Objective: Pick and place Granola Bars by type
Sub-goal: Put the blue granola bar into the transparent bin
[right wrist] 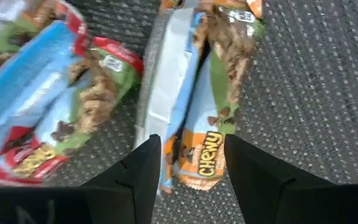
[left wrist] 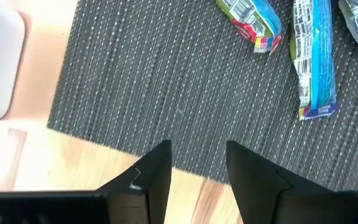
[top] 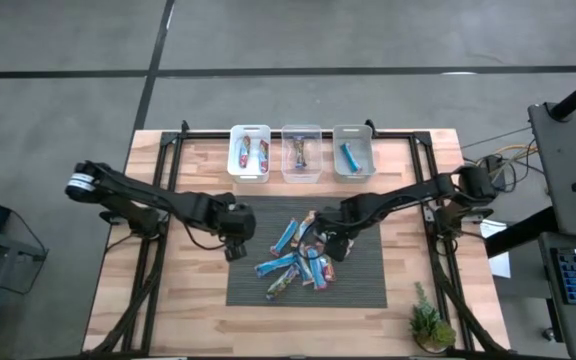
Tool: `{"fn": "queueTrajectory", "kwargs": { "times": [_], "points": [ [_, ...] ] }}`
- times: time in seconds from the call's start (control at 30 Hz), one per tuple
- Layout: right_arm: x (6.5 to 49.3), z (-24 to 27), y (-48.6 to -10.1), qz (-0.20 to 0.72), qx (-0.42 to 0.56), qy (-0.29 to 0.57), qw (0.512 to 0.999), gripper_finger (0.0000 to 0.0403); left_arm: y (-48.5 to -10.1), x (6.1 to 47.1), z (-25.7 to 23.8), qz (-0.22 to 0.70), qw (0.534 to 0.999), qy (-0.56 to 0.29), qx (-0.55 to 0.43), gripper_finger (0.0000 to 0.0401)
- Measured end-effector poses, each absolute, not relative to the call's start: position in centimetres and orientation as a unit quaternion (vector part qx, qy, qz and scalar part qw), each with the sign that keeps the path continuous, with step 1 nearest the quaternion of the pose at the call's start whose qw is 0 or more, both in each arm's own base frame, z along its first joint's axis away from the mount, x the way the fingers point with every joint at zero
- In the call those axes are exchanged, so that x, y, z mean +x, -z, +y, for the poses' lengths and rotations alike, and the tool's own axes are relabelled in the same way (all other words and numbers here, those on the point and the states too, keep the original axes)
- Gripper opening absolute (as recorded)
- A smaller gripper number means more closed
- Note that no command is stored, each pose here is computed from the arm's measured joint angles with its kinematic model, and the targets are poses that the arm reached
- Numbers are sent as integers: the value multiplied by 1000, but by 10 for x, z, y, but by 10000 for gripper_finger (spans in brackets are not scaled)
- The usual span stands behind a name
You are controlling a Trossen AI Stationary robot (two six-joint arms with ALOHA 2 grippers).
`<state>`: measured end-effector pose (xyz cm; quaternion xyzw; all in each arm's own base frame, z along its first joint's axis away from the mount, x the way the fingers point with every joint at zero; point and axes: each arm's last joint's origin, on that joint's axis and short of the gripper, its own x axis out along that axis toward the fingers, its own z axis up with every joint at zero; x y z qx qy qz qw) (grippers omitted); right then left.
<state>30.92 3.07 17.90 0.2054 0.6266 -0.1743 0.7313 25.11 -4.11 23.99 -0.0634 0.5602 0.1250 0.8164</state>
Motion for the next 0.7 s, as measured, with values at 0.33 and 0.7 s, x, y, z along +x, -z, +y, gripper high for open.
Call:
{"fn": "queueTrajectory", "kwargs": {
  "times": [0.33,0.7],
  "points": [
    [286,25,-190,597,216,175,753,169,-251,226,-36,537,831,-125,-77,135],
    [279,23,-183,563,235,174,773,169,-252,219,-35,511,845,-127,-92,135]
  ]
}}
